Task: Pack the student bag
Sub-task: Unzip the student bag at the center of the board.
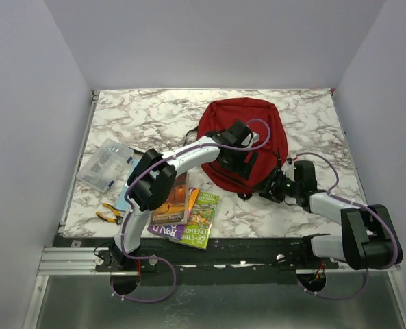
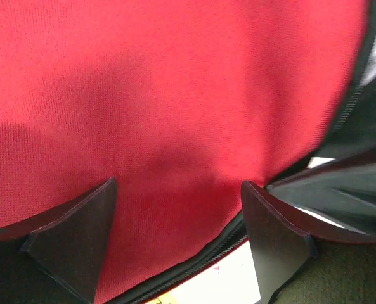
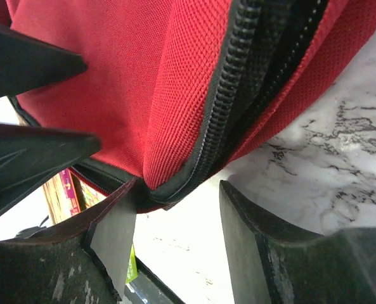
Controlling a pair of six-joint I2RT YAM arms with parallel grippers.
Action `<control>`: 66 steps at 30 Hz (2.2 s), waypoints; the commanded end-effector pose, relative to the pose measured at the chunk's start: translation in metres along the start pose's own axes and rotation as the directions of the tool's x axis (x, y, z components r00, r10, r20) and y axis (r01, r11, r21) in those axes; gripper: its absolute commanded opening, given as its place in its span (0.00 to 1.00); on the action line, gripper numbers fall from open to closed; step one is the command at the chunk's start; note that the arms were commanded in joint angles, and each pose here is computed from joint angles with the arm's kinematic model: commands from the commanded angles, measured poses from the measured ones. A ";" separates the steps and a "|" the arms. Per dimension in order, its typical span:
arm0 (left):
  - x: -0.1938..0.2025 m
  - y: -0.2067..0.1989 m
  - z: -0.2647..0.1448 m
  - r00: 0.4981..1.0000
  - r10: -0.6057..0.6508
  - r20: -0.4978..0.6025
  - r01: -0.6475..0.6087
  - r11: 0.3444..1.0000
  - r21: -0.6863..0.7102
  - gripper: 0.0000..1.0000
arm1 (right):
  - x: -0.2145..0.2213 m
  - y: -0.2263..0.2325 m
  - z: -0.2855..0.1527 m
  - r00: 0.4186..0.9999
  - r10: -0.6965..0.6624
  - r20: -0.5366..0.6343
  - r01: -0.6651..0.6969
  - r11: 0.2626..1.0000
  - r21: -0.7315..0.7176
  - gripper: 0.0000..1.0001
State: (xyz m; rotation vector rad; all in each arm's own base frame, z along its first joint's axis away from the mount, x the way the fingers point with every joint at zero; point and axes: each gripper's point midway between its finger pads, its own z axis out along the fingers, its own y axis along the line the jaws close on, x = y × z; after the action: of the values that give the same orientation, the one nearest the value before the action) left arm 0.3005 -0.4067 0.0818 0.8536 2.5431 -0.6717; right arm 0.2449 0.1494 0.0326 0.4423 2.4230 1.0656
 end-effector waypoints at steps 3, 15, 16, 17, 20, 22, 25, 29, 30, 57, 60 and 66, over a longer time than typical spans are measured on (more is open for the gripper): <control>0.026 0.004 0.014 0.996 0.013 -0.090 -0.014 1.000 -0.003 0.83 | 0.014 -0.016 -0.004 0.999 0.041 0.005 -0.042 0.997 0.063 0.59; 0.035 0.001 0.027 0.996 -0.023 -0.091 0.026 0.999 0.022 0.33 | 0.006 -0.007 -0.009 0.999 0.030 0.035 -0.032 0.998 0.050 0.60; 0.029 0.000 0.024 0.997 -0.020 -0.075 0.021 0.999 0.025 0.27 | 0.005 -0.007 -0.009 0.999 0.034 0.038 -0.036 0.998 0.044 0.59; 0.023 -0.001 0.018 0.998 -0.019 -0.057 0.020 0.999 0.028 0.22 | 0.006 -0.006 -0.009 0.999 0.035 0.037 -0.036 0.999 0.038 0.58; -0.001 -0.005 -0.006 1.000 -0.021 0.013 0.021 0.998 0.059 0.09 | 0.008 -0.002 -0.008 0.999 0.029 0.029 -0.029 1.000 0.007 0.57; -0.020 -0.006 -0.022 0.998 -0.025 0.064 0.020 0.997 0.074 0.02 | 0.009 -0.002 -0.007 0.999 0.022 0.030 -0.022 1.000 -0.005 0.56; -0.050 -0.002 -0.054 0.986 -0.064 0.153 0.051 0.995 0.087 0.00 | 0.008 -0.003 -0.002 0.999 0.021 0.028 -0.021 1.000 -0.015 0.50; -0.094 -0.001 -0.111 0.950 -0.115 0.291 0.074 0.986 0.148 0.00 | 0.002 0.002 0.006 0.999 0.028 0.025 -0.027 0.999 -0.047 0.29; -0.105 0.001 -0.126 0.937 -0.121 0.327 0.073 0.985 0.156 0.00 | 0.000 0.003 0.007 0.999 0.032 0.029 -0.031 0.998 -0.051 0.25; -0.174 -0.037 -0.158 0.905 -0.249 0.344 0.046 0.863 0.504 0.00 | -0.054 0.024 0.001 0.965 0.036 0.260 -0.020 0.998 -0.065 0.00; -0.183 -0.043 -0.154 0.905 -0.261 0.336 0.047 0.846 0.531 0.00 | -0.055 0.025 -0.004 0.958 0.044 0.282 -0.026 0.997 -0.067 0.00; -0.180 -0.036 -0.131 0.917 -0.271 0.292 0.075 0.838 0.541 0.00 | -0.053 0.022 0.001 0.957 0.033 0.288 -0.014 0.998 -0.065 0.01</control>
State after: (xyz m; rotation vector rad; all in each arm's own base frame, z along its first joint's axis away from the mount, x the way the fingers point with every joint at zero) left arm 0.3996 -0.4272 0.2663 0.5064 2.2108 -1.3610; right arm 0.2844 0.1374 0.0583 0.5809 2.1774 1.0032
